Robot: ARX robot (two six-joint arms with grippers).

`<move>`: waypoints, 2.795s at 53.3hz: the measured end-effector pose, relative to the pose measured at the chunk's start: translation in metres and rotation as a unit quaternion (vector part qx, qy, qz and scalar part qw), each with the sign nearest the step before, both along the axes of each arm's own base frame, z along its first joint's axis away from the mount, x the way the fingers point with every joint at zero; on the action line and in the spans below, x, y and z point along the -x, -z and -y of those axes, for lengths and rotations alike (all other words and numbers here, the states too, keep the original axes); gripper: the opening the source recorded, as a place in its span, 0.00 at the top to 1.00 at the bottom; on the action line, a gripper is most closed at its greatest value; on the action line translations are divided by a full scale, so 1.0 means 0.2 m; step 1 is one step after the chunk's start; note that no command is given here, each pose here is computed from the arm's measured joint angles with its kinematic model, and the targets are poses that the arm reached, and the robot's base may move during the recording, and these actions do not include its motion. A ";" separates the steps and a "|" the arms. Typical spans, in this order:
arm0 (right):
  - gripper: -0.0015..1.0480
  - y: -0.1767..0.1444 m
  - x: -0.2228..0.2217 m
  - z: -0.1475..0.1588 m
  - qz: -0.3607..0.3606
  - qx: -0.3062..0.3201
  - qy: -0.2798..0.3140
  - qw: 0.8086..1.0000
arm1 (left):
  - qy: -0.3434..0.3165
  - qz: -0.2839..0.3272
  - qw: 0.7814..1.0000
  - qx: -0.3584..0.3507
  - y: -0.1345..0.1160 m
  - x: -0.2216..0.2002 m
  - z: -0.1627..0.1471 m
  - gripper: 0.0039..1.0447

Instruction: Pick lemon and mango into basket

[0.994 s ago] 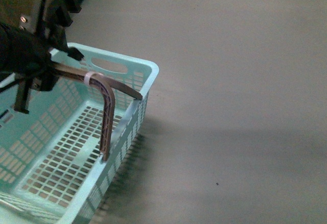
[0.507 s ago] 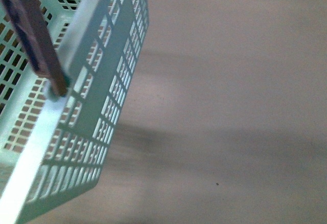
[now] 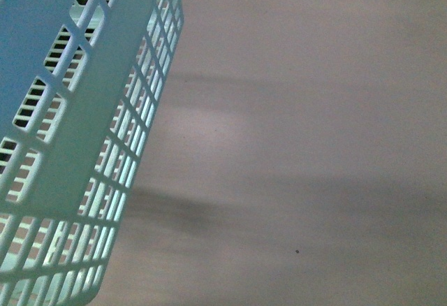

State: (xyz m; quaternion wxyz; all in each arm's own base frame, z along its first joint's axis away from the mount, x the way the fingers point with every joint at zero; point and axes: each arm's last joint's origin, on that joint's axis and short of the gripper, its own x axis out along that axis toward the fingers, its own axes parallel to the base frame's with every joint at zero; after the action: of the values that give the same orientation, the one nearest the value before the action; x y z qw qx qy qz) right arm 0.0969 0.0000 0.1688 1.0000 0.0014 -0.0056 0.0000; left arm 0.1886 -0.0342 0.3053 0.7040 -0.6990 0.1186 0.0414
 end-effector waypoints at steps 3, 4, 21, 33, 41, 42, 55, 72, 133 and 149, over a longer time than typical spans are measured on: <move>0.08 0.00 0.00 0.00 0.000 0.000 0.000 1.000 | 0.000 0.000 1.000 0.000 0.00 0.00 0.00 0.74; 0.08 0.00 0.00 0.00 0.000 0.000 0.000 1.000 | 0.000 0.000 1.000 0.000 0.00 0.00 0.00 0.74; 0.08 0.00 0.00 0.00 0.000 0.000 0.000 1.000 | 0.001 0.000 1.000 0.000 0.00 0.00 0.00 0.74; 0.08 0.00 0.00 0.00 0.000 0.000 0.000 1.000 | 0.001 -0.001 1.000 0.000 0.00 0.00 0.00 0.74; 0.08 0.00 0.00 0.00 0.000 0.000 0.000 1.000 | 0.001 -0.001 1.000 0.000 0.00 0.00 0.00 0.74; 0.08 0.00 0.00 0.00 0.000 0.000 0.000 1.000 | 0.001 -0.001 1.000 0.000 0.00 0.00 0.00 0.74; 0.08 0.00 0.00 0.00 0.000 0.000 0.000 1.000 | 0.001 0.000 1.000 0.000 0.00 0.00 0.00 0.74; 0.08 0.00 0.00 0.00 0.000 0.000 0.000 1.000 | 0.001 0.001 1.000 0.000 -0.01 0.00 0.00 0.74; 0.08 0.00 0.00 0.00 0.000 0.000 0.000 1.000 | 0.001 0.003 1.000 0.001 -0.01 0.00 0.00 0.74; 0.08 0.00 0.00 0.00 0.000 0.000 0.000 1.000 | 0.001 0.004 1.000 0.001 -0.02 0.00 0.00 0.74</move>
State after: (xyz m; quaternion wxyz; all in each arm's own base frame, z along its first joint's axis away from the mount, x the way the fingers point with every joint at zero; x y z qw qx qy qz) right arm 0.0969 0.0000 0.1688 1.0000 0.0014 -0.0056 -0.0002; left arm 0.1884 -0.0347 0.3088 0.7040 -0.6996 0.1164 0.0373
